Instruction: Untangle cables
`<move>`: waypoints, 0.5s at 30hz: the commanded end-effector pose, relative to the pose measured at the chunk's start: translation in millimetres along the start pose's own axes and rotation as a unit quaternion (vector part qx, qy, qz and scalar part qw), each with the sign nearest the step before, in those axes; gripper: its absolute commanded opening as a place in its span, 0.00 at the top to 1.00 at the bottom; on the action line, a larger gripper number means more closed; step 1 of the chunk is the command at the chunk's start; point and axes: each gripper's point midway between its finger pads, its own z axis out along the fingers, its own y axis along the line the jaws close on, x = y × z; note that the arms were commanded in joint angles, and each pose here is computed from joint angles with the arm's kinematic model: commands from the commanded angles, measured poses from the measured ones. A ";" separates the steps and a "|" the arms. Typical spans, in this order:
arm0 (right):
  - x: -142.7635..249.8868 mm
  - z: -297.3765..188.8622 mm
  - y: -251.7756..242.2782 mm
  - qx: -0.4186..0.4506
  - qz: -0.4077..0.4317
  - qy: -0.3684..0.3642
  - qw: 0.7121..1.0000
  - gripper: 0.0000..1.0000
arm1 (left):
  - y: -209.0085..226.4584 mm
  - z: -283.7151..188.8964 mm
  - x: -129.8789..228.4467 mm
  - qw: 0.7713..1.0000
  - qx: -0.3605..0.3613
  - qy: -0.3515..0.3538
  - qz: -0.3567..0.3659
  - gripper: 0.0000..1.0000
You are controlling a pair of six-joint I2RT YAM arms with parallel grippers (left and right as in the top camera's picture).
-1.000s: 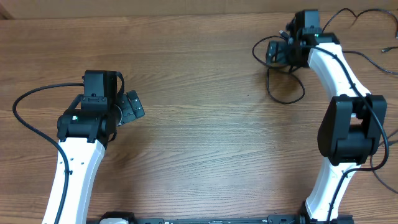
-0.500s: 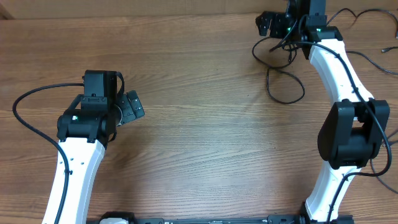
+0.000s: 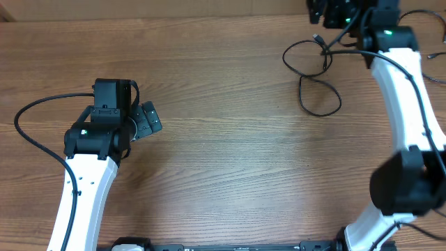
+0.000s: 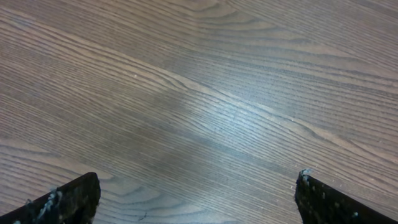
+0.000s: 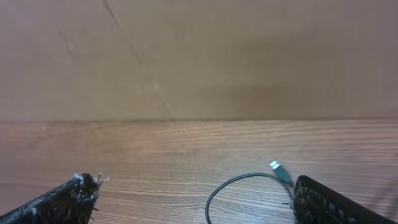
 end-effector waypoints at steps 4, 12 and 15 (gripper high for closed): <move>-49.6 -46.6 13.9 -0.001 -0.019 -0.071 0.997 0.00 | 0.9 1.3 0.1 1.000 0.000 0.002 -0.010 0.00; -53.7 -77.9 22.2 -0.001 -0.017 -0.071 0.997 0.00 | 0.9 1.3 0.1 1.000 0.000 0.002 -0.010 0.01; -54.9 -92.0 25.9 -0.001 -0.019 -0.076 0.997 0.00 | 0.9 1.3 0.1 1.000 0.000 0.002 -0.010 0.00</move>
